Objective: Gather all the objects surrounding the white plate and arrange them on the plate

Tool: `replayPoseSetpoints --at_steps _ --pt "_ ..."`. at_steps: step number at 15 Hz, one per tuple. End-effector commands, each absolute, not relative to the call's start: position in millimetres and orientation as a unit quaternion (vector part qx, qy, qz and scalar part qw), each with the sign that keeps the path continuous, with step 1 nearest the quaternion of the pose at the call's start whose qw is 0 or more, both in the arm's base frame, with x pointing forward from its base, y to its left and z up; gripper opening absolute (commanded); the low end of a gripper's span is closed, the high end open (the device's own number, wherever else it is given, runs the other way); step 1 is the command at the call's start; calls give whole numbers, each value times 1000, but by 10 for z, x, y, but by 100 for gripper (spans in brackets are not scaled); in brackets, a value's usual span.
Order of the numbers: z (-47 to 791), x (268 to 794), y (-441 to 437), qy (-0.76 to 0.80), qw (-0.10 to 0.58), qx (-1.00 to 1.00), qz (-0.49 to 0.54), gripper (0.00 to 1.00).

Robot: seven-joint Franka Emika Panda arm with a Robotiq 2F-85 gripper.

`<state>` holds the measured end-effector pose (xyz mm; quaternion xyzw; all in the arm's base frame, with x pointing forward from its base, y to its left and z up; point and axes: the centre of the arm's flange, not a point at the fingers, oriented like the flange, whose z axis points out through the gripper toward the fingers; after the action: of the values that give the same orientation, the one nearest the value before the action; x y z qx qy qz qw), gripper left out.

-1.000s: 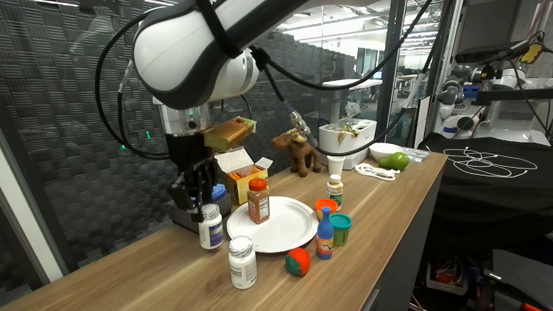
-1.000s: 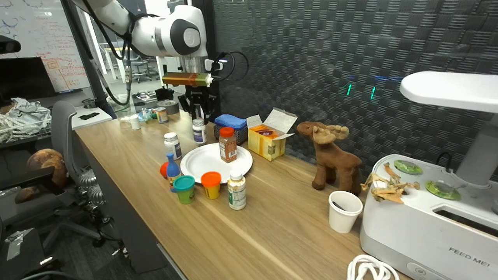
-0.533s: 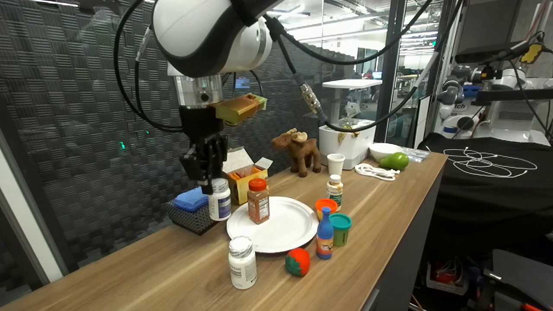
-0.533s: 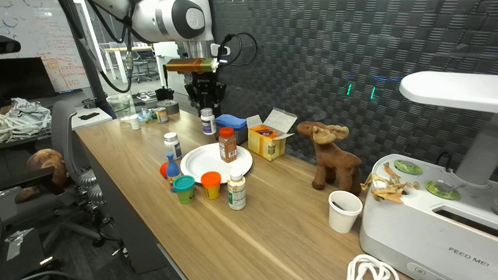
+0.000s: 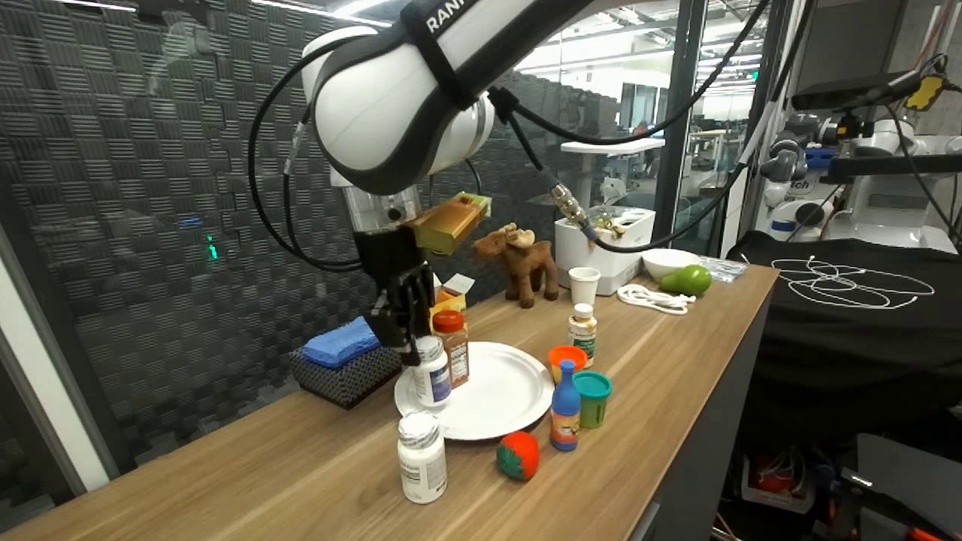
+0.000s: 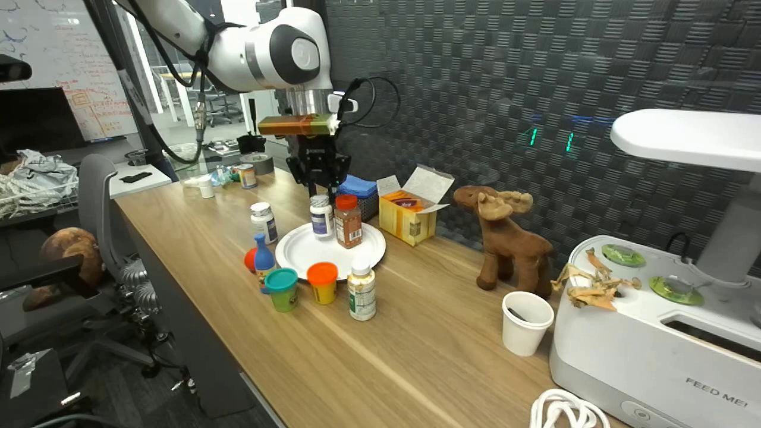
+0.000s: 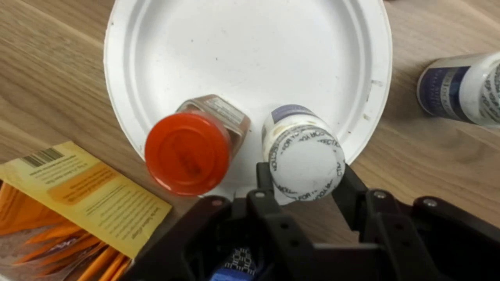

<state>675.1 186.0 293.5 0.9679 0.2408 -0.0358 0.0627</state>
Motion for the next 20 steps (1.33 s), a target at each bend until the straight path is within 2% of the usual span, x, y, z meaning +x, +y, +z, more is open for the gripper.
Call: replayPoseSetpoints --at_steps 1,13,14,15,19,20 --pt "2926 6711 1790 236 85 968 -27 18" --pt "2861 6752 1727 219 57 974 -25 18" --pt "2862 6752 1712 216 53 975 -28 68" --pt "2861 6755 1697 212 50 976 -28 70" --pt "3062 6722 1641 199 25 980 -9 98" --pt "3114 6720 1643 197 15 980 -1 100"
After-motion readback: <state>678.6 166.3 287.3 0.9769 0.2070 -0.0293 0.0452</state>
